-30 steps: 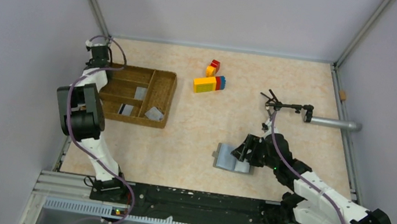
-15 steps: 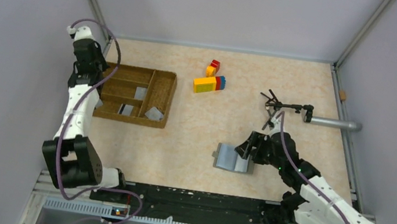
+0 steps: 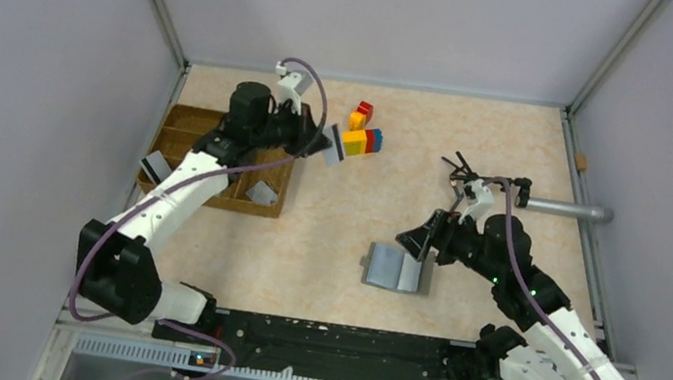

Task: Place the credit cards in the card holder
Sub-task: Pick up the credit card from the storage box.

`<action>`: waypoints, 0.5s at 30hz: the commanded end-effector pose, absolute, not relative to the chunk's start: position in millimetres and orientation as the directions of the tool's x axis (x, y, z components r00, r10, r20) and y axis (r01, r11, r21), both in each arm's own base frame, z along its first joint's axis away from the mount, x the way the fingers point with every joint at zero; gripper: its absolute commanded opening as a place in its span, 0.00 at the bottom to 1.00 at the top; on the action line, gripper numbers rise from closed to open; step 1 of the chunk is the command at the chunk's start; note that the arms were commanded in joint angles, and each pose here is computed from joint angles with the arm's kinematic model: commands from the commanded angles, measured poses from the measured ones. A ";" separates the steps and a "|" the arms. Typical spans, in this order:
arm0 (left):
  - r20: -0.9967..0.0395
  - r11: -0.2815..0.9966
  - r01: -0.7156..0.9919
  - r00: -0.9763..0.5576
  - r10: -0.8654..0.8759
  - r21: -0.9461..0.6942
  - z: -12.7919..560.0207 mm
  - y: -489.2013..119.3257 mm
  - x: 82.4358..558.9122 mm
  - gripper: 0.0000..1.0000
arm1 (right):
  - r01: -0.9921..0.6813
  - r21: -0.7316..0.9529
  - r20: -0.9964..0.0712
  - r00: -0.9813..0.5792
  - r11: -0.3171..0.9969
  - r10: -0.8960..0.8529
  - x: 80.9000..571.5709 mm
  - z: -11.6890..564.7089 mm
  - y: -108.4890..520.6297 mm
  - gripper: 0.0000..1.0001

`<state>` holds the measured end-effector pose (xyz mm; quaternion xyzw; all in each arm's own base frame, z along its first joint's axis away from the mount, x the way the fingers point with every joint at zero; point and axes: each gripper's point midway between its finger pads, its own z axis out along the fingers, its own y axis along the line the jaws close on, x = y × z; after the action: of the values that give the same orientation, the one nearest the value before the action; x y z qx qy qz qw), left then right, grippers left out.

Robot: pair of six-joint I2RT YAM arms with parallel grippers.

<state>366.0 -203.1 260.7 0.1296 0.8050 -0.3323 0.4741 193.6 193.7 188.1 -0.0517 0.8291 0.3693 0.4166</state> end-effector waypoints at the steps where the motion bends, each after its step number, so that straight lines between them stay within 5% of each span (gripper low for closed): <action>1: -0.761 0.343 0.712 -0.648 -0.016 -0.613 265.3 -272.8 285.2 0.00 | -0.551 0.603 -0.759 -0.619 0.576 0.203 178.4 235.0 215.8 0.80; 9: -0.702 -0.010 0.713 -0.689 0.180 -0.701 265.0 -324.6 193.2 0.00 | -0.632 0.686 -0.713 -0.682 0.360 0.163 151.6 252.6 242.5 0.68; 15: -0.686 -0.089 0.688 -0.687 0.237 -0.720 264.3 -338.7 166.4 0.00 | -0.656 0.723 -0.690 -0.701 0.218 0.178 140.2 268.3 253.9 0.51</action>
<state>180.1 -334.9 247.2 0.3223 0.6927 -0.6200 0.1784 151.8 244.3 237.2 -0.1422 0.7529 0.5424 0.3447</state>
